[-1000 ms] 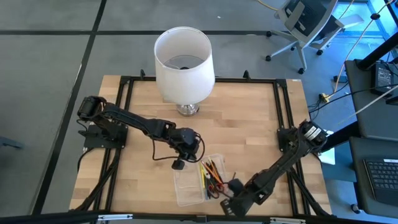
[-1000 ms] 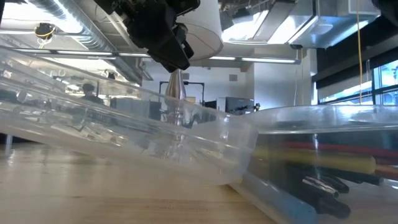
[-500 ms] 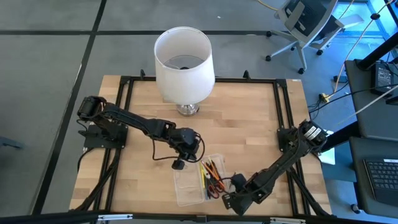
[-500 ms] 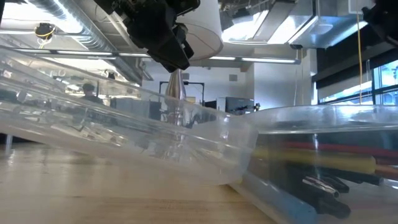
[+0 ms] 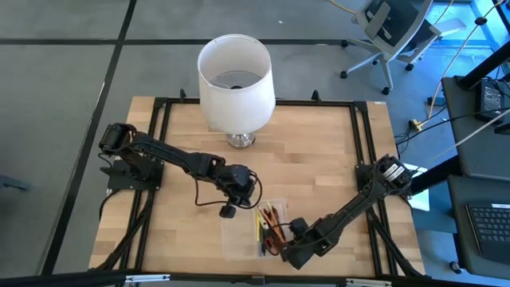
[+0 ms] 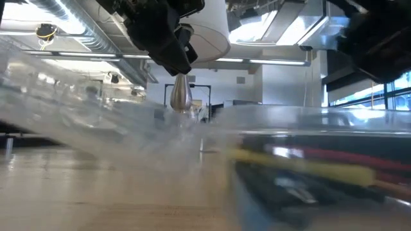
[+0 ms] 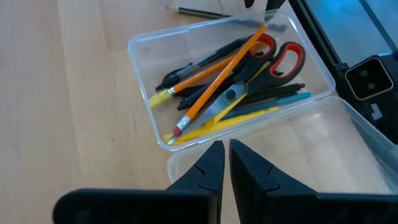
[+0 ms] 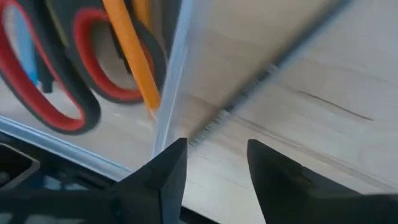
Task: Pick & place school supplies into a supply box
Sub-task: Adjust the transparent supply box on the table, then put the black pencil into the transparent supply box
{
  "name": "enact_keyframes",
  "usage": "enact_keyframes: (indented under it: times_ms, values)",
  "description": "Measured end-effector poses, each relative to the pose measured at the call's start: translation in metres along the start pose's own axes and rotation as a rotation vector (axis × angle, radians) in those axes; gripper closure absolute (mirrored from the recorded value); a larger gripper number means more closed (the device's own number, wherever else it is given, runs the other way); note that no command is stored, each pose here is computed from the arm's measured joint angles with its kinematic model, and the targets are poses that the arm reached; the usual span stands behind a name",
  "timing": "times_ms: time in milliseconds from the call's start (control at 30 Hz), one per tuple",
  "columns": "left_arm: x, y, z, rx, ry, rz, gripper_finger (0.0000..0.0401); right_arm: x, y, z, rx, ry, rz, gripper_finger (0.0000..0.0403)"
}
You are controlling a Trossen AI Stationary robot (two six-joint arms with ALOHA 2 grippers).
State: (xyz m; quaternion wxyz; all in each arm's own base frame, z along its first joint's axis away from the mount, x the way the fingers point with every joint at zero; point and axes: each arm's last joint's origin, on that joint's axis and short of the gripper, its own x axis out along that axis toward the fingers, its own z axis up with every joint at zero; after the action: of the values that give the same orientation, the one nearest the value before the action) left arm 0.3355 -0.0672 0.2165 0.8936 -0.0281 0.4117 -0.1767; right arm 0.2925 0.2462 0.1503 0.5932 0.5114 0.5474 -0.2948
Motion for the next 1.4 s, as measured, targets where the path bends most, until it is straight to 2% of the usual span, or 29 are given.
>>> enact_keyframes:
  times_ms: [200,367,667,867,1000,1133,1400]
  values:
    - [0.0,0.0,-0.003,-0.009,0.032,0.002,0.0384,0.0,0.004,0.003,0.013,-0.034,0.042,0.0232]
    - [0.0,0.0,-0.005,-0.014,0.054,0.003,0.0384,0.004,0.003,0.003,0.057,-0.034,0.029,0.0232]
    - [0.0,0.0,-0.006,-0.016,0.064,0.006,0.0384,0.02,0.001,0.004,0.054,-0.05,-0.013,0.0232]
    - [0.0,0.0,-0.006,-0.016,0.065,0.006,0.0384,0.021,-0.001,0.005,-0.023,-0.046,-0.033,0.0232]
    - [0.0,0.0,-0.006,-0.017,0.065,0.006,0.0384,0.022,-0.007,0.006,-0.068,-0.03,-0.117,0.0234]
    - [0.0,0.0,-0.006,-0.016,0.065,0.007,0.0384,0.022,-0.017,0.009,-0.118,-0.047,-0.219,0.0254]
    - [0.0,0.001,-0.006,-0.016,0.064,0.02,0.0384,0.023,-0.021,0.011,-0.234,-0.052,-0.265,0.0343]
